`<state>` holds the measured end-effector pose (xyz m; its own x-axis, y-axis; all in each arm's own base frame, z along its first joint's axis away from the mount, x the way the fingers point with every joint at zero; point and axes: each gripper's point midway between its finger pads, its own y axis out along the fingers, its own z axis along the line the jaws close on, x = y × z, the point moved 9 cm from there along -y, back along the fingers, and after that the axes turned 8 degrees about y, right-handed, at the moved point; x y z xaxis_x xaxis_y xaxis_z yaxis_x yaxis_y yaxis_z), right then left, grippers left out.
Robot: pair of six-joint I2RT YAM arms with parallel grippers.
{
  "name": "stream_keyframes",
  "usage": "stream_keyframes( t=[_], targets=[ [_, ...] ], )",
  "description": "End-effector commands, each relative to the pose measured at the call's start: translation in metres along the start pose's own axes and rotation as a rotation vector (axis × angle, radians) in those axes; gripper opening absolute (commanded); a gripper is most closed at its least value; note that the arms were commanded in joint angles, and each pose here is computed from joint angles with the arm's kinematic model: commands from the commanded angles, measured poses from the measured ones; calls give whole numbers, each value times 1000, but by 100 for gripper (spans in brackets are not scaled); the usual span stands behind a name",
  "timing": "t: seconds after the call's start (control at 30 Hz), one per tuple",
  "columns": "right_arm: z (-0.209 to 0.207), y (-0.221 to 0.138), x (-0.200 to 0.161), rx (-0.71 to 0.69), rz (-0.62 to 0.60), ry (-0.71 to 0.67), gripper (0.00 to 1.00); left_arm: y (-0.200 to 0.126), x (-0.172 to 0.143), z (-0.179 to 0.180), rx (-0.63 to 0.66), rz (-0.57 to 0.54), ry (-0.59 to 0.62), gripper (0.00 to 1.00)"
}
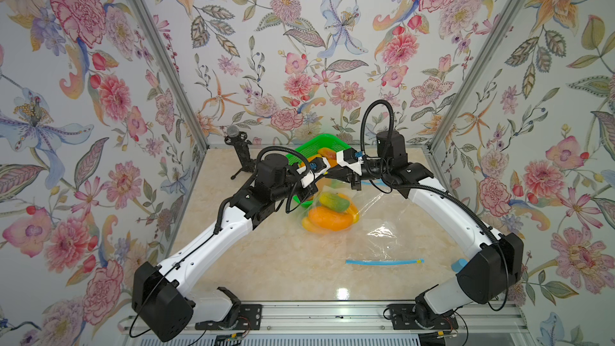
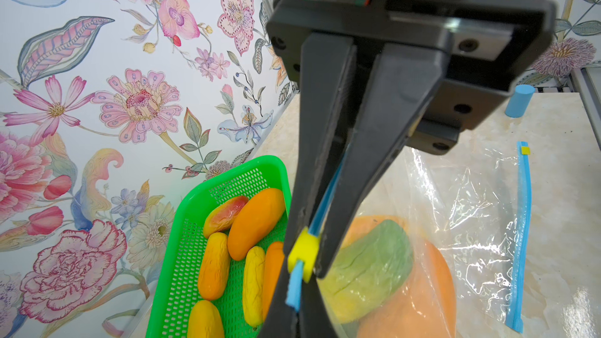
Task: Place the mango in a zip-top bag and seal the zipper
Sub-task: Zip the zipper on the zipper food storage bag.
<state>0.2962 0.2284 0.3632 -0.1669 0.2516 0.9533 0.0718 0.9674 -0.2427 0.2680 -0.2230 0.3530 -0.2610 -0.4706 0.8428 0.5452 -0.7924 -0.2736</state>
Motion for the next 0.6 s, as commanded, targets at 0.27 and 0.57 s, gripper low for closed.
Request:
stream_keyframes(
  t=[0.27, 0.57],
  targets=[
    [2, -27, -14, -71, 34, 36, 8, -21, 4, 9, 120, -29, 4, 0],
    [4, -70, -53, -274, 134, 182, 9, -45, -12, 25, 328, 4, -97, 0]
  ],
)
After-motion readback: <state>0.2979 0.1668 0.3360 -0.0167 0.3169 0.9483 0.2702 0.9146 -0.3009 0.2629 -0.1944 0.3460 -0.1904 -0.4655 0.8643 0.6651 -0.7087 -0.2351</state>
